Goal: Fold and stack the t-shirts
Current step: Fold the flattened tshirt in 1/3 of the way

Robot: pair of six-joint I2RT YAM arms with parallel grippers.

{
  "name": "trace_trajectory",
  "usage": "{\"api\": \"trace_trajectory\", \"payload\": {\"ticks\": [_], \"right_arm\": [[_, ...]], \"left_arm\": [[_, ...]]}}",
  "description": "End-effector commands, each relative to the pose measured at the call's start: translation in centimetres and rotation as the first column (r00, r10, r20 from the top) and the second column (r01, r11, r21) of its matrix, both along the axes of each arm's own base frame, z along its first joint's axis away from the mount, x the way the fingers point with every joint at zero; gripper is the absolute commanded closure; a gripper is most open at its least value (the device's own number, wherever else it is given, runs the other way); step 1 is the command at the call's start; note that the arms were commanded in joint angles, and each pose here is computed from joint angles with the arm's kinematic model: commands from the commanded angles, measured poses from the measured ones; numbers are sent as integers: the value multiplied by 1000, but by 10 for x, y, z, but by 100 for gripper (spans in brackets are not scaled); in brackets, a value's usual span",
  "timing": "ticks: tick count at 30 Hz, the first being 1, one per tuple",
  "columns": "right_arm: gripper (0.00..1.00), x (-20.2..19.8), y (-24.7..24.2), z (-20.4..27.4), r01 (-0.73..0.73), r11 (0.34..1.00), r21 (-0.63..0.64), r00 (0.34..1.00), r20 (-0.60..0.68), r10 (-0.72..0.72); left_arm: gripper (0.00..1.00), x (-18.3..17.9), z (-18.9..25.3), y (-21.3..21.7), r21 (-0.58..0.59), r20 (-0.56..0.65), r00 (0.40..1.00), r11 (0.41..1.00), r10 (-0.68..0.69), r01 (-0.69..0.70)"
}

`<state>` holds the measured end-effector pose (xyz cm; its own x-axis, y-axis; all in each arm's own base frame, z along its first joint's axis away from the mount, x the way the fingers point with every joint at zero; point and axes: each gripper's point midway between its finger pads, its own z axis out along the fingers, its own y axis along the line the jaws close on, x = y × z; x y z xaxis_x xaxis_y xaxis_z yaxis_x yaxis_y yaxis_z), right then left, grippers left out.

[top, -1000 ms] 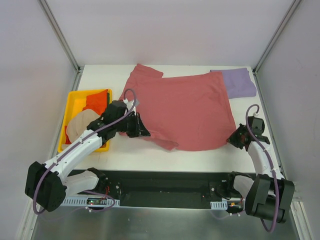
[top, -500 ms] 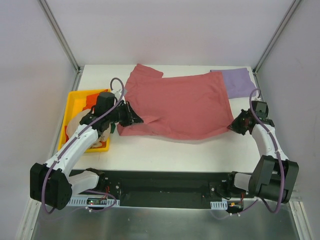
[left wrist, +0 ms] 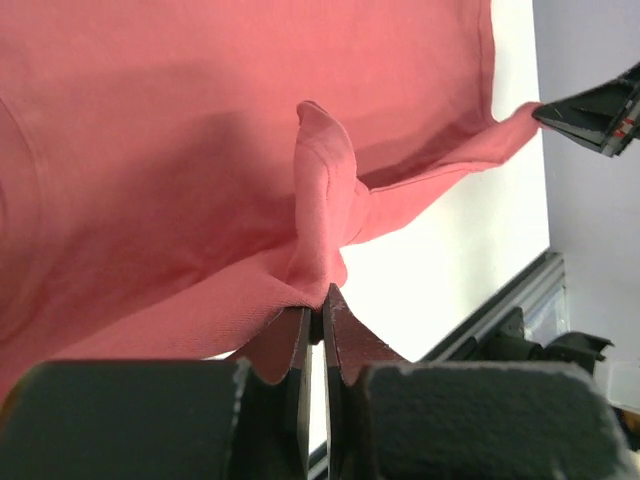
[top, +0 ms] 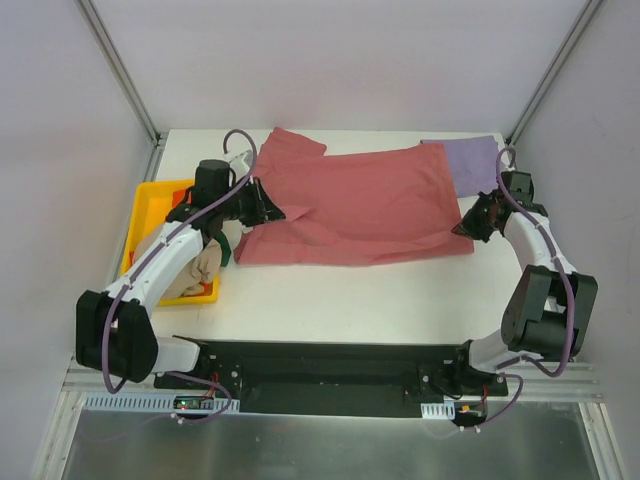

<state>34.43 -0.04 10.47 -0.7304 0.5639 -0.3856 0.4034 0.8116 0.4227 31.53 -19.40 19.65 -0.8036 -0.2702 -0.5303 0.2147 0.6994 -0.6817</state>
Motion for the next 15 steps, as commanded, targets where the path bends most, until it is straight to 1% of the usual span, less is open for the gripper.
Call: {"api": "trace_trajectory", "payload": {"ticks": [1,4,8,10,11,12,13,14,15], "right_arm": [[99,20,2,13,-31,999,-8,999,26,32],[98,29,-2,10,-15,1000,-17,1000,9,15],[93,43,-9,3,27,999,-39,999,-25,-28],[89,57,-14,0,47,997,-54,998,-27,-48],[87,67,-18,0,56,996,-67,998,-21,-58],[78,81,-25,5,69,994,-87,997,-14,-70],[67,90,-28,9,70,993,-98,997,-25,-72],[61,92,-30,11,57,992,-110,997,-49,-62],[47,94,-32,15,47,991,-127,997,-61,-55]], "left_arm": [[100,33,19,3,30,142,989,999,-27,23],[100,52,13,5,36,124,992,999,-18,13],[100,83,-8,12,66,81,997,998,17,-22],[100,97,-20,16,60,44,998,998,33,-36],[99,107,-27,24,65,28,998,996,59,-61],[99,118,-32,33,75,17,995,992,97,-98],[98,126,-38,43,87,-5,990,987,138,-138],[86,132,-39,50,86,-33,986,983,164,-160],[61,139,-32,52,65,-41,986,985,161,-158]]}}
